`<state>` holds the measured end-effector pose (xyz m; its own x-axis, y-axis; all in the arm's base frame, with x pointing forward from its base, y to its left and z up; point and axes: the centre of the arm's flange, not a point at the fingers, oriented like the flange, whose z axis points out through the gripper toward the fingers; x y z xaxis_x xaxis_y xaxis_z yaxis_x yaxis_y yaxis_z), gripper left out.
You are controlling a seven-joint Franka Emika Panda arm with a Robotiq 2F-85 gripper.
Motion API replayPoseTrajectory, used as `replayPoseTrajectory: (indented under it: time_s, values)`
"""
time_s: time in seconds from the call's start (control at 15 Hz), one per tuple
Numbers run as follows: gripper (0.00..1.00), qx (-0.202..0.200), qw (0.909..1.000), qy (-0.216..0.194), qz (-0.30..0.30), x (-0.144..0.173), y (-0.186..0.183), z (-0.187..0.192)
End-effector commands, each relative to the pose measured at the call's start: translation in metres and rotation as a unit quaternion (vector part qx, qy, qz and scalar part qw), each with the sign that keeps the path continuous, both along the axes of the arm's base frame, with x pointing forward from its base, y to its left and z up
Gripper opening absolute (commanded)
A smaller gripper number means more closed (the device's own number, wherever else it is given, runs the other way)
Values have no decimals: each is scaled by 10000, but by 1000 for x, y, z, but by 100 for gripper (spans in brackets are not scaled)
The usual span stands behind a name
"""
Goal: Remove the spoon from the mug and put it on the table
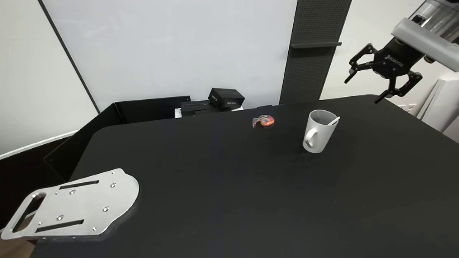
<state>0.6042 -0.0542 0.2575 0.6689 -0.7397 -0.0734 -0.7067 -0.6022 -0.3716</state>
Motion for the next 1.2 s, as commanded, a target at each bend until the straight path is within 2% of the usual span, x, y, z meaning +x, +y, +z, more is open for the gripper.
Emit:
replayPoseTrajectory:
  time_s: [0.0, 1.13]
  values:
    - [100, 92, 10000, -30, 9, 13, 2, -12]
    - [100, 97, 9996, 180, 175, 25, 21, -55]
